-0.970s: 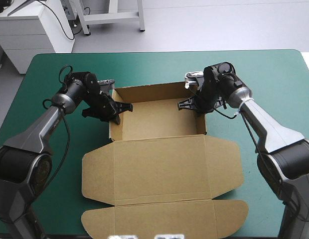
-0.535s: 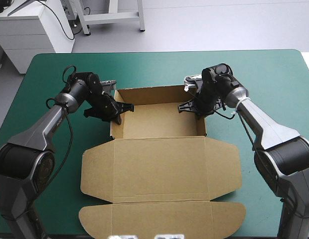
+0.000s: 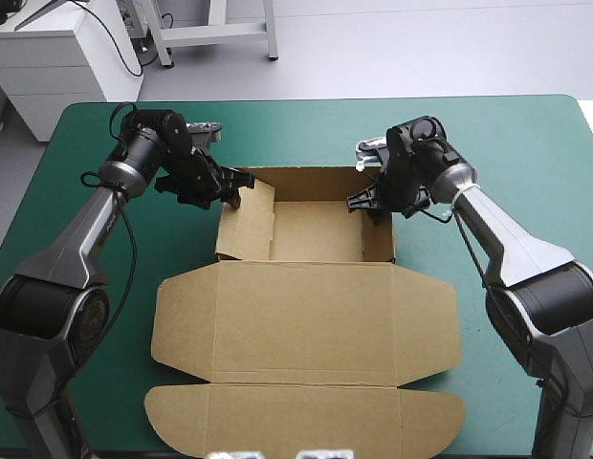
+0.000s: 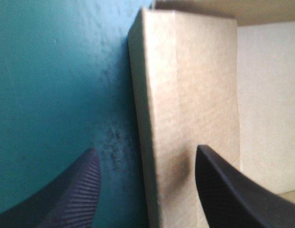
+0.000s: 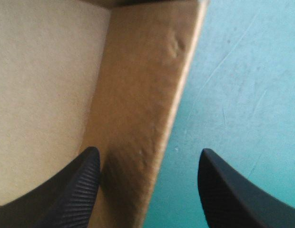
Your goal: Fold the box
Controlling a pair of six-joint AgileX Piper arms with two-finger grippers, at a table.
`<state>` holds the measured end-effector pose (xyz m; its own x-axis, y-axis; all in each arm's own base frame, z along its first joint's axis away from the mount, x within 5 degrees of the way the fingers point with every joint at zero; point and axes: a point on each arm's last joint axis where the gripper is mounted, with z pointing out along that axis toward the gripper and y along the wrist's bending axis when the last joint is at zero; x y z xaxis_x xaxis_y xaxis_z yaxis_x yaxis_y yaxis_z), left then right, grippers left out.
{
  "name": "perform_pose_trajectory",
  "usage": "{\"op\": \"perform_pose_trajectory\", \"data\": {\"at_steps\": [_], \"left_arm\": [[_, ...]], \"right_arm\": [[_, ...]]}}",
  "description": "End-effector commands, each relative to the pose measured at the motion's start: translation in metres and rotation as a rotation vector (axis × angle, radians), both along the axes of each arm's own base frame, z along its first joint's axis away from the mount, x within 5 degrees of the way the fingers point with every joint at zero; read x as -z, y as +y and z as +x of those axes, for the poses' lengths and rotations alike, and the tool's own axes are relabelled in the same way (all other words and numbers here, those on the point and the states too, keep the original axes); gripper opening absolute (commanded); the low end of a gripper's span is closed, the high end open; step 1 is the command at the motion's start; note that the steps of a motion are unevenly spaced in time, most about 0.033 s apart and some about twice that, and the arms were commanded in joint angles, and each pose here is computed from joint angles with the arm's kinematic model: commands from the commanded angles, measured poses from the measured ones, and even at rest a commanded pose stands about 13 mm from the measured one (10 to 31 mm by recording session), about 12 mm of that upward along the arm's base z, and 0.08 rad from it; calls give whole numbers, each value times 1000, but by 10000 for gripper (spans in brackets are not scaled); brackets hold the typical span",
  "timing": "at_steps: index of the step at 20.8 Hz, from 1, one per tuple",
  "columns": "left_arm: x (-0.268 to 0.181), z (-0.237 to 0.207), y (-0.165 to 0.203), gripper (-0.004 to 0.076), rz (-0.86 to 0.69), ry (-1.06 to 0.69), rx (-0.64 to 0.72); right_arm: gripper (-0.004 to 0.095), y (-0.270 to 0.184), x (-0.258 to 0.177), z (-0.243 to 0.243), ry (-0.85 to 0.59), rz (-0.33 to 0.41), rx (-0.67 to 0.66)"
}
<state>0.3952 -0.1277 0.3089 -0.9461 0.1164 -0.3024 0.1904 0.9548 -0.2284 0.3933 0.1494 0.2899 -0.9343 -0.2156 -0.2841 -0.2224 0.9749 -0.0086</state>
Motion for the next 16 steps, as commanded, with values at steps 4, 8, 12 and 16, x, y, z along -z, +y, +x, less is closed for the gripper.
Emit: {"op": "perform_pose_trajectory", "data": {"at_steps": [4,8,12,16], "left_arm": [[-92,-21,8,430,-41,-230,7],[-156,-54,16,361,-97,-417,6],[-202,-119,31,22,-93,-577,113],[-204,-173,47,-8,-74,-594,122]], "right_arm": [[563,-8,-93,-13,-250,85,-15],[563,-19,-129,-32,-349,96,8],[562,-21,-134,-38,-350,148,91],[562,-18,-115,-37,-278,151,97]]}}
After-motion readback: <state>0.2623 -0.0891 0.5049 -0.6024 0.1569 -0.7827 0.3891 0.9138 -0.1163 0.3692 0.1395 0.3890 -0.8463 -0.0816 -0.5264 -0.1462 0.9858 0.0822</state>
